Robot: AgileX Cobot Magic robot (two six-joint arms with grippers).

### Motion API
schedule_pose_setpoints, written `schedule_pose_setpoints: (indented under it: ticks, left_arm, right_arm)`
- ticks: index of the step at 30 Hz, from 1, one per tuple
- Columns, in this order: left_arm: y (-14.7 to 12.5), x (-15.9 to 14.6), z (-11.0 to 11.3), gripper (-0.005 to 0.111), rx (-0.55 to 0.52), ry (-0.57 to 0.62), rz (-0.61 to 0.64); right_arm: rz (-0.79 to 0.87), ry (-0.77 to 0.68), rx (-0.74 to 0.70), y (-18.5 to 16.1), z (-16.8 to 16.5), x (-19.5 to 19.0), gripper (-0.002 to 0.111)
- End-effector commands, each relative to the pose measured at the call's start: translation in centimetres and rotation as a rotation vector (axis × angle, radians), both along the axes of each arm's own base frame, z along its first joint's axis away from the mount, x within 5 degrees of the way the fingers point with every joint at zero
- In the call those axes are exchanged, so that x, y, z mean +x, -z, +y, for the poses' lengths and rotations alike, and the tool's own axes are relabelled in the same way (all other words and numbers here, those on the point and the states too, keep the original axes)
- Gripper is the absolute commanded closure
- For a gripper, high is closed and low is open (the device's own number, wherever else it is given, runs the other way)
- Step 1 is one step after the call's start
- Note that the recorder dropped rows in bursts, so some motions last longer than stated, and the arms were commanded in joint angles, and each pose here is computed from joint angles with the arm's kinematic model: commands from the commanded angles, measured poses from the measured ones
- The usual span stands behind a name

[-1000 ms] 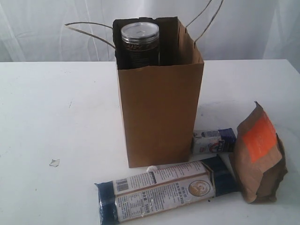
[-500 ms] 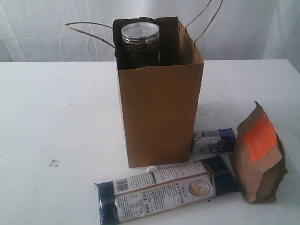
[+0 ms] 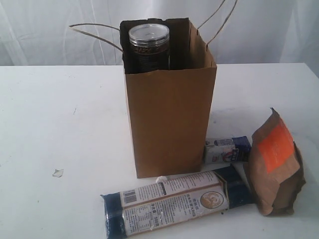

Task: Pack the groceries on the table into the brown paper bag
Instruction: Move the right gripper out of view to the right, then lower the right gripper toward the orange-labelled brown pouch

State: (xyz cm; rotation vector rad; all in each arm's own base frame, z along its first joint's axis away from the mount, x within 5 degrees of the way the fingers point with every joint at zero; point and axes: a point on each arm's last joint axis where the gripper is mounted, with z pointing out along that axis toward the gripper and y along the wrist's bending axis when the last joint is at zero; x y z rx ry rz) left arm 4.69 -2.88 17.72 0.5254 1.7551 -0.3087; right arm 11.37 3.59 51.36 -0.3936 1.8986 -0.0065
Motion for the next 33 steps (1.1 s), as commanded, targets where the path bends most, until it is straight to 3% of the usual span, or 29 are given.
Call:
schedule_pose_setpoints:
  ticks: [1, 10, 12, 20, 27, 33]
  left_arm:
    - [0.1, 0.0, 0.0, 0.107, -0.004, -0.001, 0.007]
    - [0.1, 0.0, 0.0, 0.107, -0.004, -0.001, 0.007]
    - [0.1, 0.0, 0.0, 0.107, -0.004, -0.001, 0.007]
    - [0.1, 0.0, 0.0, 0.107, -0.004, -0.001, 0.007]
    - [0.1, 0.0, 0.0, 0.107, -0.004, -0.001, 0.007]
    - [0.1, 0.0, 0.0, 0.107, -0.004, -0.001, 0.007]
  right_arm:
    - [0.052, 0.053, -0.004, 0.4, -1.6, -1.9, 0.027]
    - [0.043, 0.093, -0.028, 2.7, -3.5, -4.2, 0.027]
    - [0.080, 0.034, -0.108, 4.2, -3.1, -4.1, 0.027]
    - [0.385, -0.502, -0.659, 13.6, 2.4, 0.9, 0.027]
    - [0.378, -0.783, -0.820, 16.9, 6.8, 6.1, 0.027]
    - [0.387, -0.866, -0.885, 19.8, 8.1, 10.0, 0.027]
